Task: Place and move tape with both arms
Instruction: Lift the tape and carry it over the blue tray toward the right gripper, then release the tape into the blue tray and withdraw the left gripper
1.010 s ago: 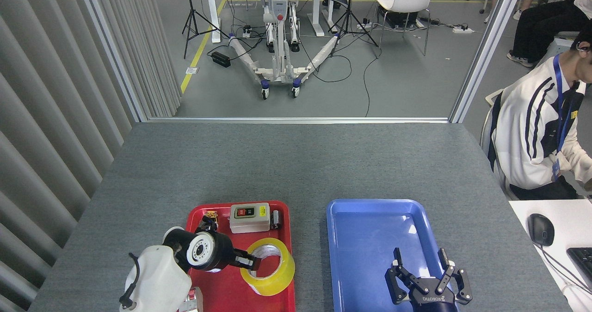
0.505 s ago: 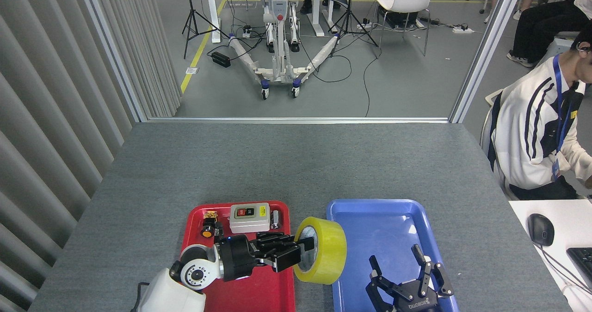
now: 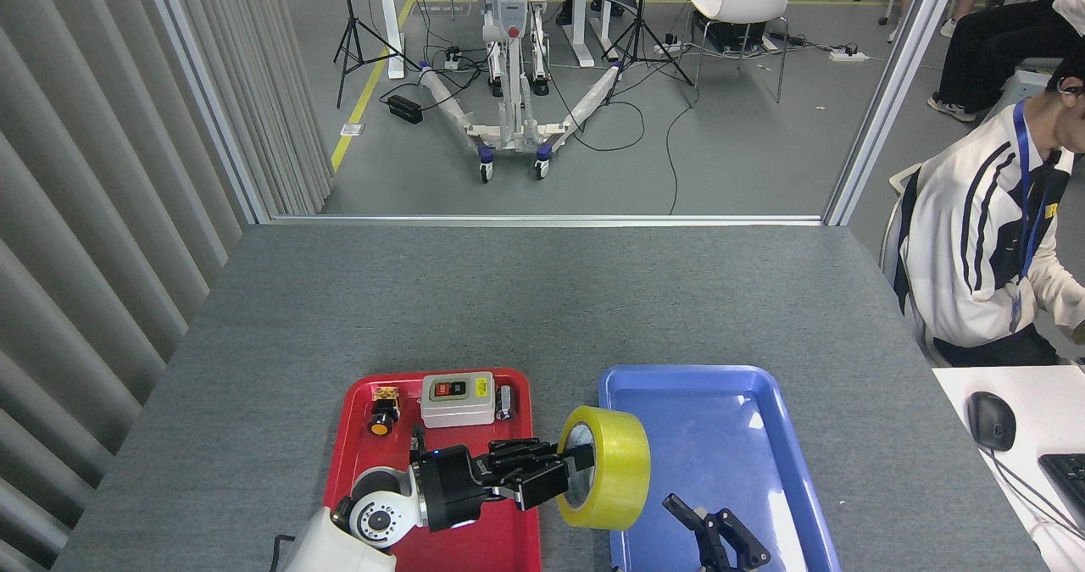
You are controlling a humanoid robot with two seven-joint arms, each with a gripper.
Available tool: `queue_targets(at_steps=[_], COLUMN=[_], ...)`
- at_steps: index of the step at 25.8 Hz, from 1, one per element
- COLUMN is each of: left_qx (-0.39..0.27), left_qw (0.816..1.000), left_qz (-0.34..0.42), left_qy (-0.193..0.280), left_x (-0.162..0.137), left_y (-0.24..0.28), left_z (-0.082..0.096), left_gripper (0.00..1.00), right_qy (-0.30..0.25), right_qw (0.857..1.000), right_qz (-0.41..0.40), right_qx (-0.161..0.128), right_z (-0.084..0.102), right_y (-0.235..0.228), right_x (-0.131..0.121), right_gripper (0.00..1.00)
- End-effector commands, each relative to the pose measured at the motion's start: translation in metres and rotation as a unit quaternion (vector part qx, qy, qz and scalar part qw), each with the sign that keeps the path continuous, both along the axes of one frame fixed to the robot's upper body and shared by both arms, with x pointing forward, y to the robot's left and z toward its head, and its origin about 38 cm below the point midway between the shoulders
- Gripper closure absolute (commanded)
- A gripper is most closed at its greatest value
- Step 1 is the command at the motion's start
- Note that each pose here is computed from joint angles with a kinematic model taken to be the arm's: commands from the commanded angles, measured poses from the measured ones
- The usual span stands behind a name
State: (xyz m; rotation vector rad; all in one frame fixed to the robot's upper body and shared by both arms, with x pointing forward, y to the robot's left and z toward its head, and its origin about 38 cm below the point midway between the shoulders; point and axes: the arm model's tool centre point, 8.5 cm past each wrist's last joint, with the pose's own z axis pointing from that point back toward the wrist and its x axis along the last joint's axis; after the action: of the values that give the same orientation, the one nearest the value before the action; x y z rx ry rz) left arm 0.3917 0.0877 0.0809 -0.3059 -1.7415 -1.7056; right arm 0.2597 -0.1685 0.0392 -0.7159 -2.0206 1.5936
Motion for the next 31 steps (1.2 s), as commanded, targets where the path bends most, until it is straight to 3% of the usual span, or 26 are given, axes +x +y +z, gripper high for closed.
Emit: queue_targets(at_steps=[1, 3, 4, 6, 9, 14, 16, 17, 19, 20, 26, 29, 31], left_qx=[0.003, 0.003, 0.003, 0.004, 0.007, 0.007, 0.004, 0.003, -0.005, -0.017, -0.071, -0.105, -0.065], left_qw=[1.000, 1.000, 1.000, 1.000, 1.000, 1.000, 1.000, 1.000, 1.000, 1.000, 0.996, 0.983, 0.973], left_qz=[-0.011, -0.012, -0.012, -0.016, -0.027, -0.028, -0.026, -0.024, -0.013, 0.006, 0.061, 0.149, 0.217], left_qy=[0.000, 0.001, 0.003, 0.006, 0.007, 0.005, 0.003, 0.003, 0.004, 0.000, -0.005, -0.019, -0.053], left_x=[-0.003, -0.004, -0.005, -0.009, -0.014, -0.014, -0.014, -0.013, -0.010, -0.006, 0.006, 0.010, 0.015], left_y=[-0.007, -0.008, -0.008, -0.010, -0.016, -0.016, -0.016, -0.016, -0.012, -0.004, 0.028, 0.051, 0.072], left_z=[-0.001, -0.002, -0.004, -0.006, -0.008, -0.007, -0.006, -0.006, -0.006, -0.002, 0.009, 0.006, 0.000], left_gripper=[1.00, 1.00, 1.00, 1.00, 1.00, 0.99, 0.84, 0.68, 0.17, 0.00, 0.00, 0.00, 0.01], right_qy=[-0.002, -0.005, -0.008, -0.008, -0.010, -0.010, -0.012, -0.013, -0.014, -0.014, -0.020, -0.017, -0.004], right_qw=[1.000, 1.000, 1.000, 0.999, 0.999, 0.999, 0.999, 0.999, 0.999, 0.999, 0.999, 0.996, 0.992], right_qz=[0.018, 0.022, 0.024, 0.030, 0.036, 0.037, 0.036, 0.035, 0.035, 0.034, -0.002, -0.060, -0.085], right_qx=[-0.002, 0.004, 0.009, 0.010, -0.016, -0.024, -0.021, -0.021, -0.014, -0.012, -0.025, -0.064, -0.093], right_z=[0.001, 0.002, 0.003, 0.002, -0.002, -0.004, -0.003, -0.003, -0.002, -0.002, 0.000, 0.002, 0.002], right_y=[0.008, 0.012, 0.014, 0.018, 0.020, 0.020, 0.021, 0.020, 0.021, 0.021, 0.011, -0.017, -0.028], right_x=[-0.001, -0.002, -0.003, -0.004, -0.006, -0.006, -0.005, -0.005, -0.006, -0.006, 0.002, 0.018, 0.028], right_gripper=[0.00, 0.01, 0.07, 0.27, 0.68, 0.96, 1.00, 1.00, 1.00, 1.00, 1.00, 1.00, 1.00])
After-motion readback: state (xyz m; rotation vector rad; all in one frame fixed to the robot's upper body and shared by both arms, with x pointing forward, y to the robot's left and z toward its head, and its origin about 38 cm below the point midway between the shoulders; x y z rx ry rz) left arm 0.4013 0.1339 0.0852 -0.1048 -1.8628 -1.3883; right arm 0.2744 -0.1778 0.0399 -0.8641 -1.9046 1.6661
